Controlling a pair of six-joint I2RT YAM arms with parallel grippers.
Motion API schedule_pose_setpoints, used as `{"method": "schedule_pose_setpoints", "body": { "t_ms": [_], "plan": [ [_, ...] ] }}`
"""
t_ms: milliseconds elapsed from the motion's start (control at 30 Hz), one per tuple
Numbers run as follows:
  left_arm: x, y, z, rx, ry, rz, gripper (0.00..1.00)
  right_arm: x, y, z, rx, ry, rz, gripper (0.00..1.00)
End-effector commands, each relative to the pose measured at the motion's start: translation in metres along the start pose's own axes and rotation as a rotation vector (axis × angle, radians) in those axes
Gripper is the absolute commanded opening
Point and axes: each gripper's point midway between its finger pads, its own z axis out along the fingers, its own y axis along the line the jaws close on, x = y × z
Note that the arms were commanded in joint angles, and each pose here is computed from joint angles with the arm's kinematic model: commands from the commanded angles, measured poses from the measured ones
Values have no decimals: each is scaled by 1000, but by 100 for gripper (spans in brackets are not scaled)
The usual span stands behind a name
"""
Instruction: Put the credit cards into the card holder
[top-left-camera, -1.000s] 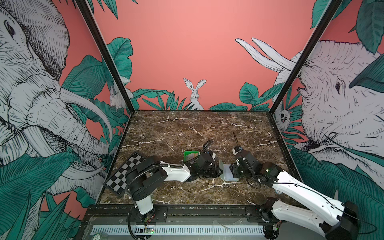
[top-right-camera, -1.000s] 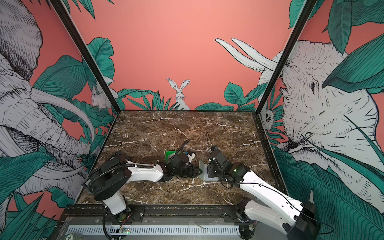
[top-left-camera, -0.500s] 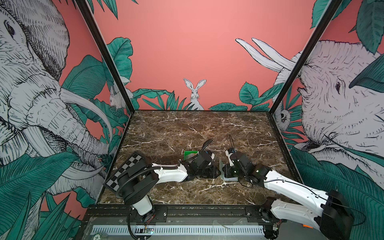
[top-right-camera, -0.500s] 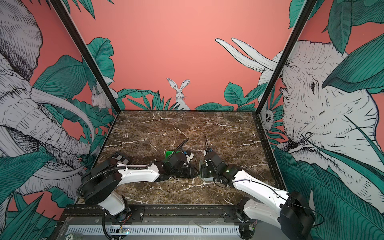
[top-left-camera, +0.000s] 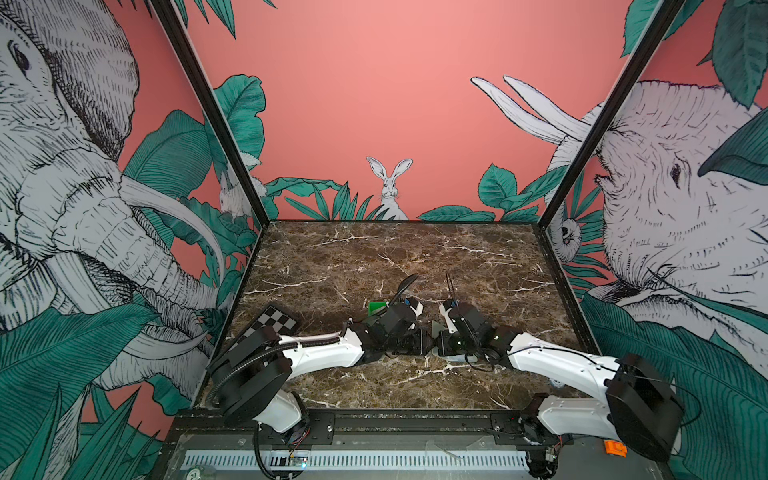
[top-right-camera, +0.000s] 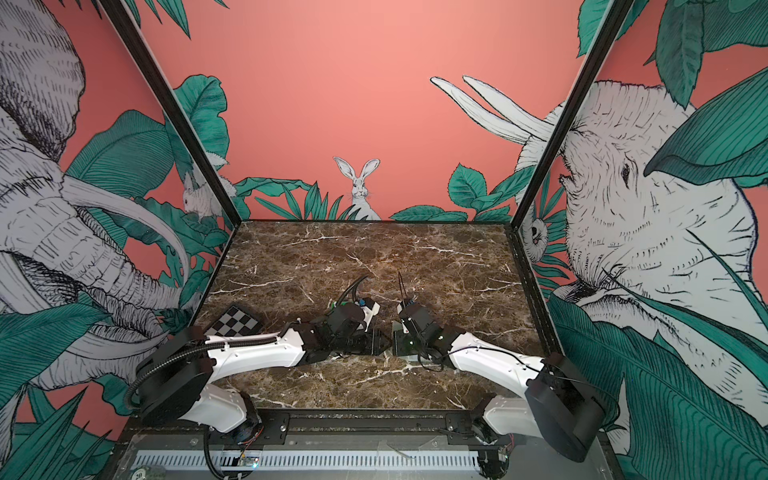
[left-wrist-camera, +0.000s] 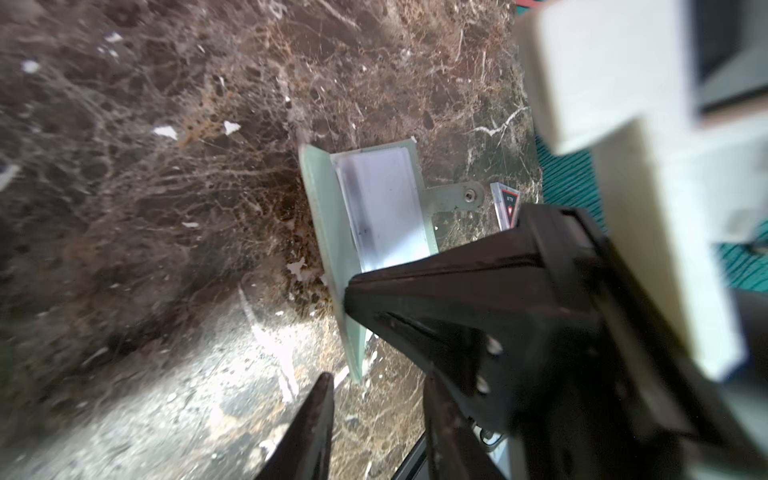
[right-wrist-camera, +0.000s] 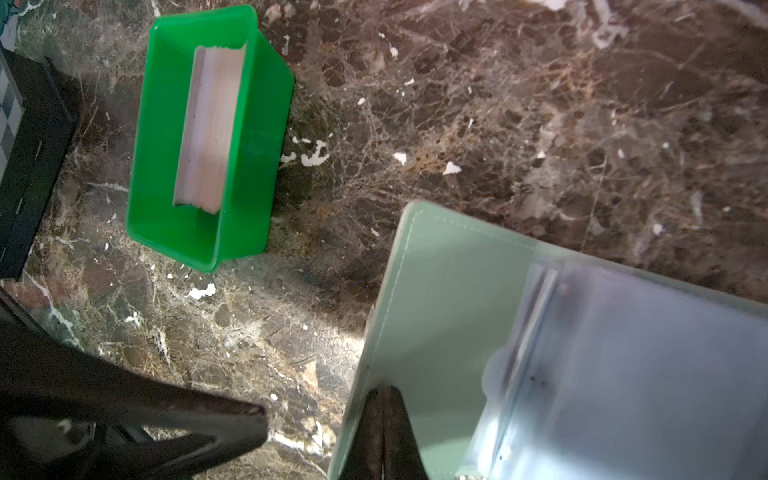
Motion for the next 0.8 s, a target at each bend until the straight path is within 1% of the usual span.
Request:
{"method": "schedule_pose_setpoints", "body": {
  "t_ms": [0,67,167,267,400,600,767],
  "plan": [
    [-2,10,-6,-16,-5,20,35,-5,-4,5,11,-21,10,4],
    [-7,3,-1,26,-3,26,35,-2,-10,11,30,-7,36,4],
    [-9,-4,8,43,21,36,33,3,-14,17,27,9,68,4],
    [-11,-2,16,50,12,22,31,7,-19,21,18,19,100,3],
    [-15,-1,26,67,-5,12,30,10,-23,21,-7,24,132,1],
    [-18,0,44,67,9,10,30,6,-26,13,-34,9,159,1],
    [-17,12,56,14,25,8,29,-2,-33,-2,-24,-13,165,1]
  ]
}}
